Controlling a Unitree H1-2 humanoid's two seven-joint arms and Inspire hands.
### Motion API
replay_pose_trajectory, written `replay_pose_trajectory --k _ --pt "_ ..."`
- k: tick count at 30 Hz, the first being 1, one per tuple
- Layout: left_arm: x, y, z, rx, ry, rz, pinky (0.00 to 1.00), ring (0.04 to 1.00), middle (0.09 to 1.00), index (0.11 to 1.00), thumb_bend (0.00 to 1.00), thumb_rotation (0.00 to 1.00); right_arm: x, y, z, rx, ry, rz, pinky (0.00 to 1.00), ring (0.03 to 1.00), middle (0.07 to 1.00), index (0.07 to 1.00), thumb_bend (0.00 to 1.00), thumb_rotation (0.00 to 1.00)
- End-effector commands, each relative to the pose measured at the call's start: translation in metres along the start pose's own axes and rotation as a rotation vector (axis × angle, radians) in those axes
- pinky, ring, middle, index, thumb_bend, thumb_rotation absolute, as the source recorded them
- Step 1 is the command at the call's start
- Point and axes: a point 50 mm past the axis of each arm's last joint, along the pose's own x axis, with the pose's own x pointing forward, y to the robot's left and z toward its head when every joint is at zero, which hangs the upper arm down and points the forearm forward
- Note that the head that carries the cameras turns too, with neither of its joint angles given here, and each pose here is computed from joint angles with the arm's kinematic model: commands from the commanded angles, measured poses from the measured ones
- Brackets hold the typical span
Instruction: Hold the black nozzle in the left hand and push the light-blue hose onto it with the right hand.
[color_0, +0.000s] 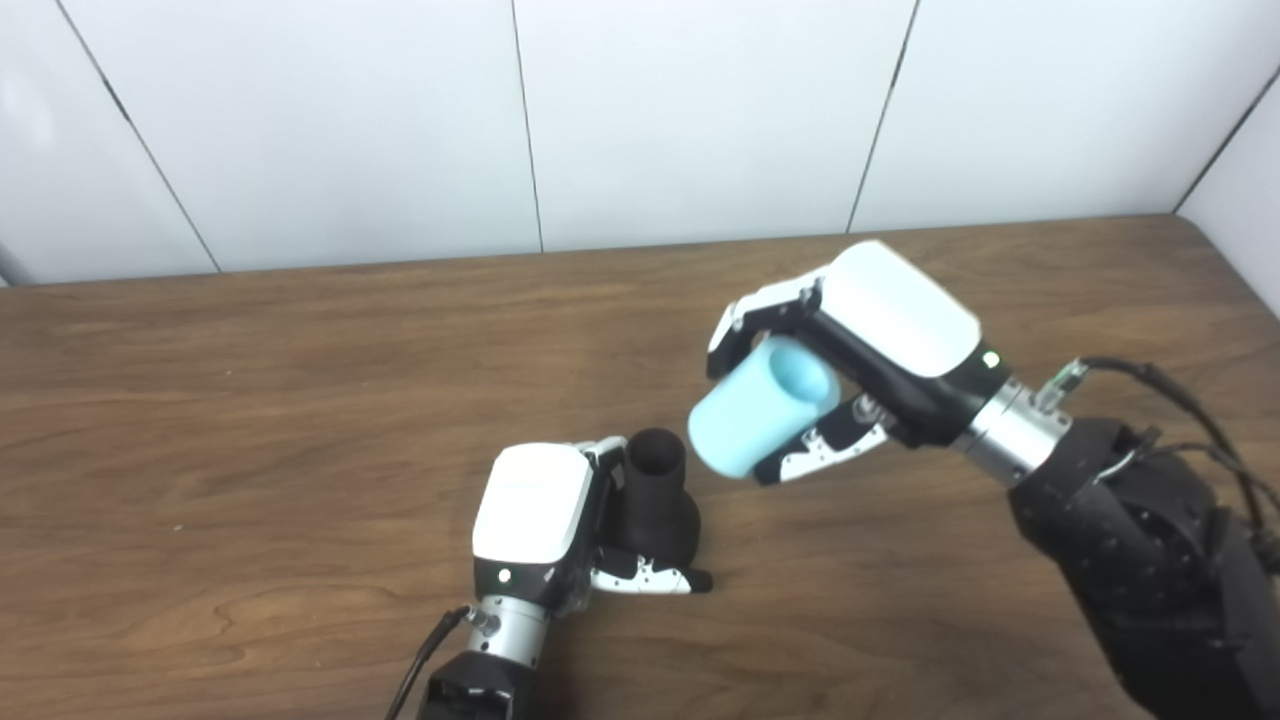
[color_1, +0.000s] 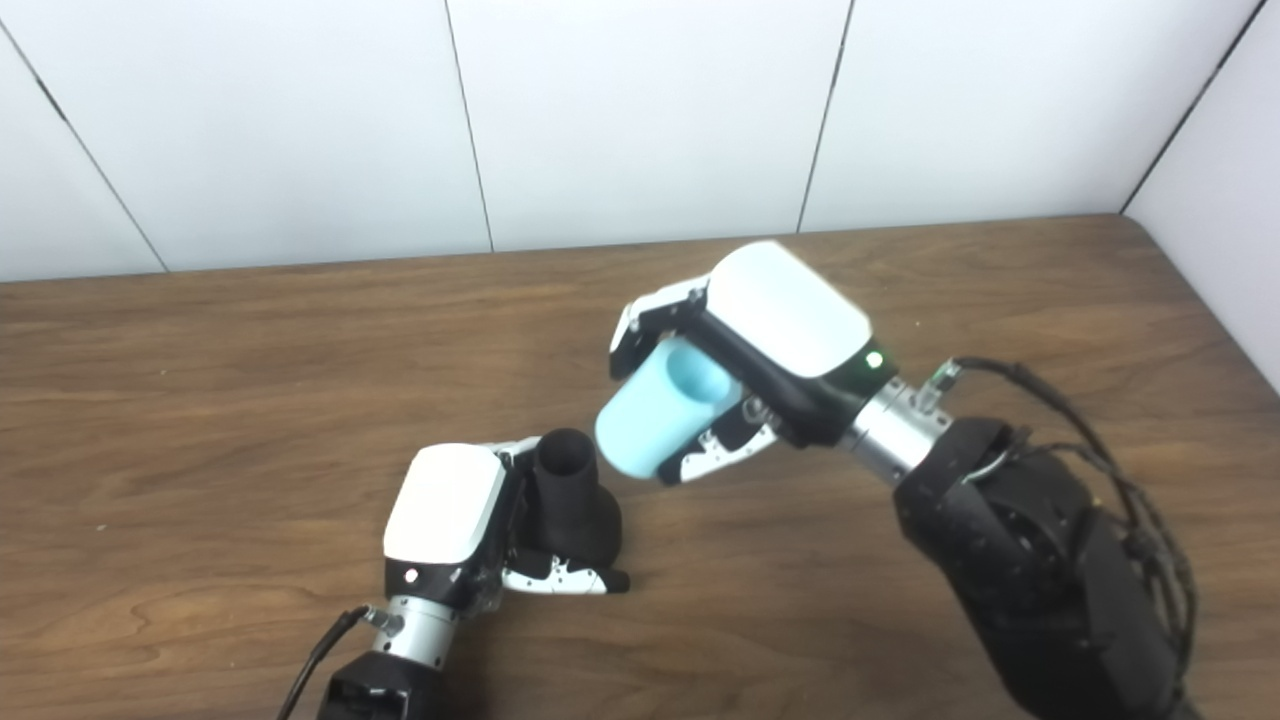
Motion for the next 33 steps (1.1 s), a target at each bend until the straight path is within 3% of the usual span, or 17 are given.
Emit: replay_pose_trajectory --k 1,26,33 --pt "-0.008 -0.016 0.008 -0.019 -0.011 -0.075 0.39 0.421 0.395 0.498 0.52 0.00 0.005 -0.011 0.008 -0.021 -0.052 -0.054 0.37 0.392 0.508 0.499 0.52 0.00" --pt "0.000 -0.023 0.018 -0.024 -0.003 -0.089 0.47 0.487 0.424 0.503 0.52 0.00 0.011 0.006 0.007 0.045 -0.039 -0.045 0.36 0.383 0.513 0.510 0.51 0.00" --pt "0.001 -0.023 0.019 -0.026 -0.006 -0.086 0.45 0.483 0.415 0.505 0.52 0.00 0.017 0.008 0.011 0.038 -0.050 -0.027 0.32 0.370 0.505 0.528 0.51 0.00"
